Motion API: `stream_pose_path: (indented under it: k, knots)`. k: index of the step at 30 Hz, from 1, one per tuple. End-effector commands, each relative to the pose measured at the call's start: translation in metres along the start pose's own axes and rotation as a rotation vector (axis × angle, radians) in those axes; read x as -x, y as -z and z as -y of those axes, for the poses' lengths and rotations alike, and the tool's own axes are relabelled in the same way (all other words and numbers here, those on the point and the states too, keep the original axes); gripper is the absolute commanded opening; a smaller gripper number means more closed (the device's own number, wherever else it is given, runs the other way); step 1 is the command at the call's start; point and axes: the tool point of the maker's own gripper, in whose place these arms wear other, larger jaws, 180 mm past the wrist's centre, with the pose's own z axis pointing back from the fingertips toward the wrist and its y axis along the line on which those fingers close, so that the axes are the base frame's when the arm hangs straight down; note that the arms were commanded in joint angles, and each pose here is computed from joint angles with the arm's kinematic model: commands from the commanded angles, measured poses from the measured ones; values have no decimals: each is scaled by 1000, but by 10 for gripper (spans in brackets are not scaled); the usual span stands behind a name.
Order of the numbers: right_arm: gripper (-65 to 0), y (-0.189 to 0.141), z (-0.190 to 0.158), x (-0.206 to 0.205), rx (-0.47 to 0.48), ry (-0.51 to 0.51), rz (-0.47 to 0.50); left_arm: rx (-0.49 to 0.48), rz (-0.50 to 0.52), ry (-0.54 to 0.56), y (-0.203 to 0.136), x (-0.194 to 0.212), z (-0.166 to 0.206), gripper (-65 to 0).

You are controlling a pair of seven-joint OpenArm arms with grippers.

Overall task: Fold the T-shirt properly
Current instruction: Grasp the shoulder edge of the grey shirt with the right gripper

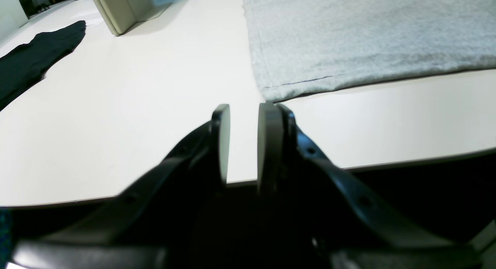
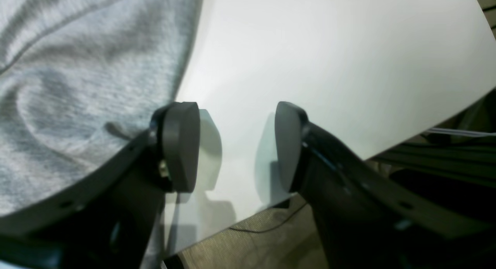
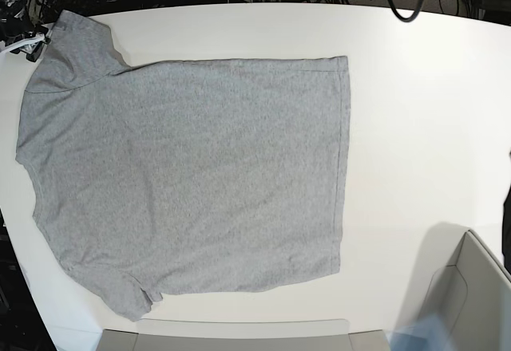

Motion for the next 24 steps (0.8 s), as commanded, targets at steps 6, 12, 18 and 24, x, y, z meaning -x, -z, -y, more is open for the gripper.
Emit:
stream_pose_path:
  k: [6,12,18,24]
  knots:
    - [-338,-6,-16,22,-1,-29,-66,0,16,3,-6,-6,-1,-514]
    - [-338,-19,-36,16,16,-53,-31,-1,16,3,-5,-6,-1,-514]
    - [-338,-17,-45,24,-2,-38,-46,-1,14,3,-6,-5,-1,-514]
    - [-339,-26,-49,35,4,-39,-58,0,13,3,-6,-5,-1,-514]
